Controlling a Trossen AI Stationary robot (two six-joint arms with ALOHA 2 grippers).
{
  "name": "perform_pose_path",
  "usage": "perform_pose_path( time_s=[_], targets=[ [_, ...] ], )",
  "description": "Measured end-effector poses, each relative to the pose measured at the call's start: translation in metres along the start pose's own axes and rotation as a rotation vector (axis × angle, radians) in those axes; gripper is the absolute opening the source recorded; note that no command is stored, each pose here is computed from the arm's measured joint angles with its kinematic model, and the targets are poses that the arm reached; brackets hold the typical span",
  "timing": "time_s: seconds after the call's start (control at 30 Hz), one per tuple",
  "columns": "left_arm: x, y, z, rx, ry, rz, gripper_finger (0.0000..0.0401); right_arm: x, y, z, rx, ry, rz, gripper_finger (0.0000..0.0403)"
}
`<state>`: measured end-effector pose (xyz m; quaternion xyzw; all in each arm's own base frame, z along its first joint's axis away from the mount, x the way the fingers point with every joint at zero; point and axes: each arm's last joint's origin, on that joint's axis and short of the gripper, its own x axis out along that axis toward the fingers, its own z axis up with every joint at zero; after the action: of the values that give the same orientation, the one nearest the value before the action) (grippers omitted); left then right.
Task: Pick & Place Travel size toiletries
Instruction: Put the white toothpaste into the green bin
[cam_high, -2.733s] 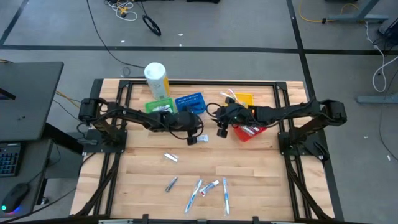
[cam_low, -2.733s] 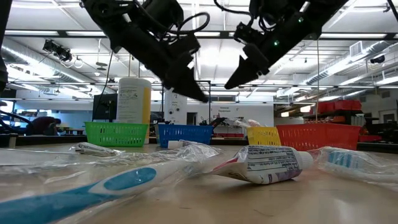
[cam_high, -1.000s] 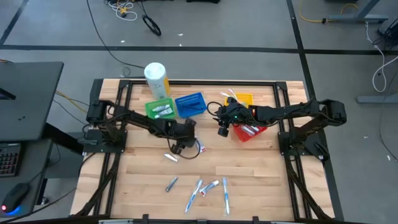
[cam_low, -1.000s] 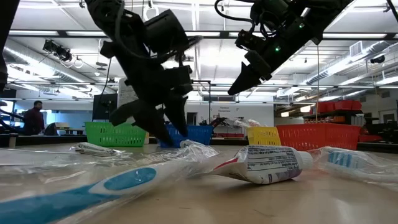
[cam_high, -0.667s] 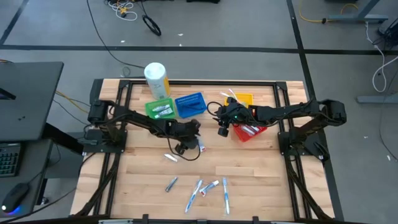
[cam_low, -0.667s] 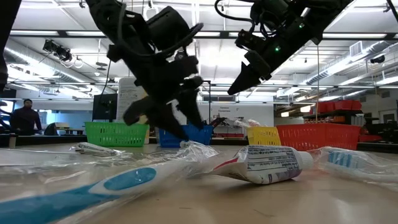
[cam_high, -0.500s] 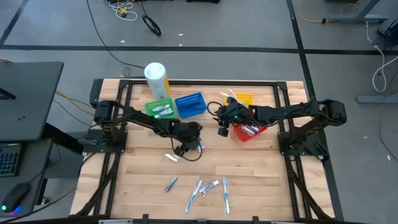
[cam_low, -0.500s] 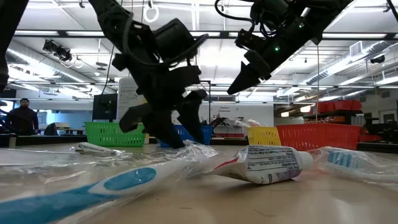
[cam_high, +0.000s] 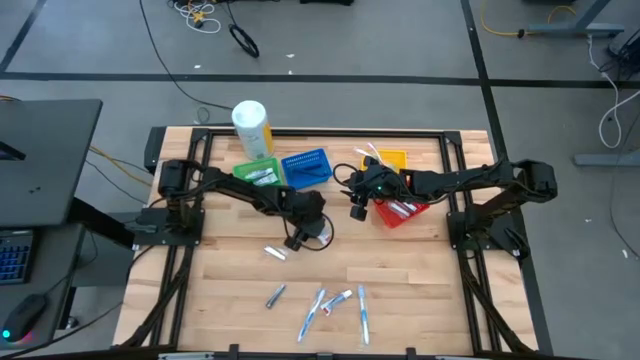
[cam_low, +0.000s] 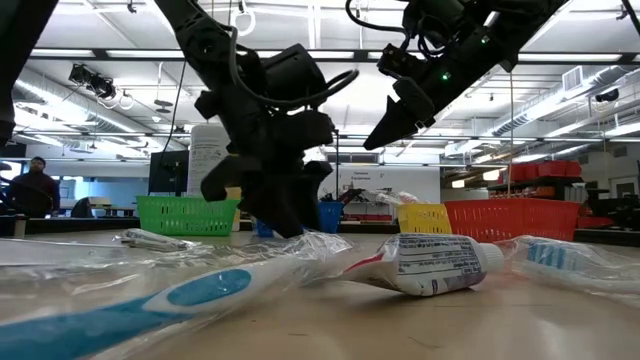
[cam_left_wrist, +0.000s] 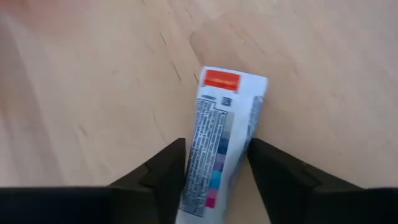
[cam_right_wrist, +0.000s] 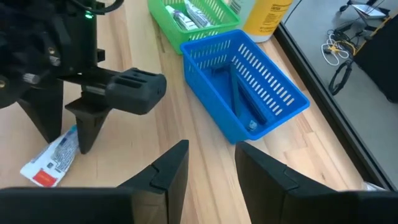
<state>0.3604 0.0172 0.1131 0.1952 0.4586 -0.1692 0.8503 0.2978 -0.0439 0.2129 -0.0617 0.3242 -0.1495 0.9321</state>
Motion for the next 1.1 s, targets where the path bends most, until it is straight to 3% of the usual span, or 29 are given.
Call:
perform_pose_path(
  time_s=[0.17,0.33,0.63,0.83,1.1],
  targets=[
    [0.000,0.003,-0.002,-0.042,-0.009,-0.016,0.0133,0.000,0.000,0.000,0.000,0.000,0.000,0.0140],
    [0.000,0.003,-0.003,-0.147,-0.005,-0.014,0.0105,0.000,0.000,0.000,0.000,0.000,0.000,0.0140],
    [-0.002,0.004,-0.001,-0.347,-0.012,0.007,0.0097,0.000,0.000,0.000,0.011,0.000,0.001,0.0140],
    [-0.021,0.004,0.000,-0.382,0.011,0.026,0.0096,0.000,0.000,0.000,0.011,0.000,0.001,0.0140],
    [-0.077,0.002,-0.003,-0.409,0.208,0.283,0.0096,0.000,0.000,0.000,0.012,0.000,0.001,0.0140]
  ],
)
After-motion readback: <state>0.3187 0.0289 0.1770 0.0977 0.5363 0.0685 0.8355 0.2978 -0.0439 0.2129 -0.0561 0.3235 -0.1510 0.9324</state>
